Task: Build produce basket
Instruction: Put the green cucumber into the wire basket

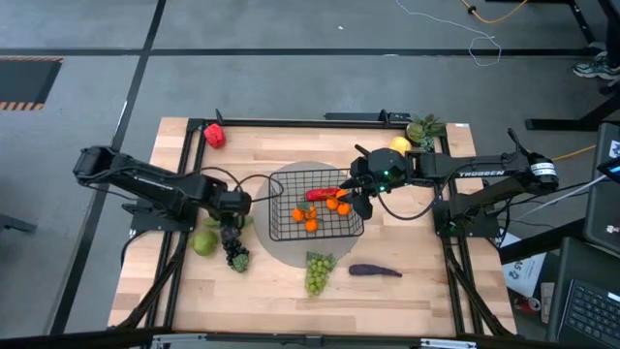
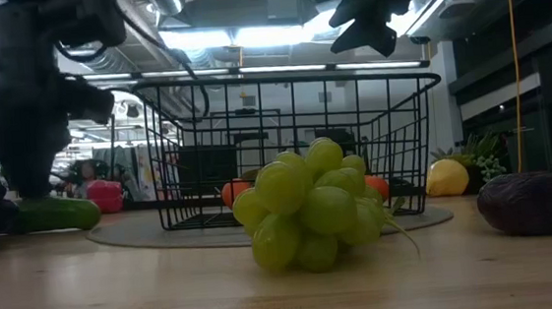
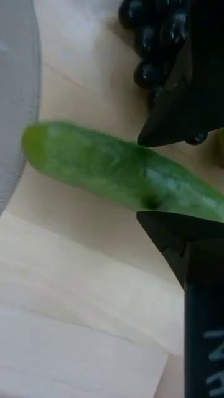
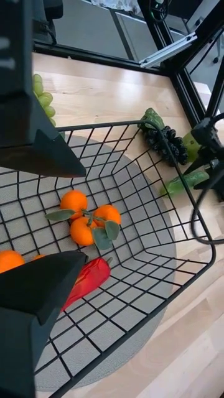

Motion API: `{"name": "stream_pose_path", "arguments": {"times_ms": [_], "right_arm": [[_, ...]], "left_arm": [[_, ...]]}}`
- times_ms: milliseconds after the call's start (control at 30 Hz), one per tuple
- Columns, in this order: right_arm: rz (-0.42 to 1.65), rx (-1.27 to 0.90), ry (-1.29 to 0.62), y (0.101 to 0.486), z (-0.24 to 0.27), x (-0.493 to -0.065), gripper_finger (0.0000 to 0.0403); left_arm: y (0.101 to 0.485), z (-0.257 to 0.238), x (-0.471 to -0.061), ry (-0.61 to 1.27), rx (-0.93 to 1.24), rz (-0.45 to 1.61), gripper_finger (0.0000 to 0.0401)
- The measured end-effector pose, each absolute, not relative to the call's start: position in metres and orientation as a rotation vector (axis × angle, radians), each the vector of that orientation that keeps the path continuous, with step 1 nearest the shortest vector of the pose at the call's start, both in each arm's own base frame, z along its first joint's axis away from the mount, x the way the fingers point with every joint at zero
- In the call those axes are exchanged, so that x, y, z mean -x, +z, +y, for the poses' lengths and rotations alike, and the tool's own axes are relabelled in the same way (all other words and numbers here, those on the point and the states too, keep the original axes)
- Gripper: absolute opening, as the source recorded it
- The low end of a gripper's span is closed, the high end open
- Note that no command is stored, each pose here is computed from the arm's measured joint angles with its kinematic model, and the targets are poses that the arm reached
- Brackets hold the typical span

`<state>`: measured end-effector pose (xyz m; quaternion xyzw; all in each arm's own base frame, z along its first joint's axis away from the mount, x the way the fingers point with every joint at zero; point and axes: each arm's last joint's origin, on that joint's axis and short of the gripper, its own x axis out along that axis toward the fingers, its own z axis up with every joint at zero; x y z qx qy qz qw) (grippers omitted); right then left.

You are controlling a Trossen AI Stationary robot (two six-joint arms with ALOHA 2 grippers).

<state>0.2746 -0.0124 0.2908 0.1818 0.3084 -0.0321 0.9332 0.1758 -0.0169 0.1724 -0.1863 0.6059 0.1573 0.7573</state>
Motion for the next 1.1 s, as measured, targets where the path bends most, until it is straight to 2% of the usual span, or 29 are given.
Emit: {"name": "stream_pose_path", "arguments": {"times_ms": [500, 633, 833, 967, 1100], "right_arm": [[0.632, -0.372, -0.066, 0.291, -0.012, -0.275, 0.0204], [0.636, -0.372, -0.066, 0.29, -0.012, -0.274, 0.0204], [0.636, -0.37, -0.066, 0.29, -0.012, -0.274, 0.0204], [0.638, -0.37, -0.066, 0.29, -0.012, -0.274, 0.0204], [0.639, -0.37, -0.066, 0.29, -0.012, -0.274, 0.0204]], "left_arm": [[0.149, -0.018, -0.185, 0.391, 0.362, 1.454, 0.0177], [0.149, -0.018, -0.185, 0.391, 0.363, 1.453, 0.0159], [0.15, -0.018, -0.186, 0.39, 0.373, 1.436, 0.0103], [0.155, -0.018, -0.189, 0.416, 0.393, 1.41, 0.0102], [0.176, -0.018, -0.199, 0.404, 0.397, 1.361, 0.0102]]}}
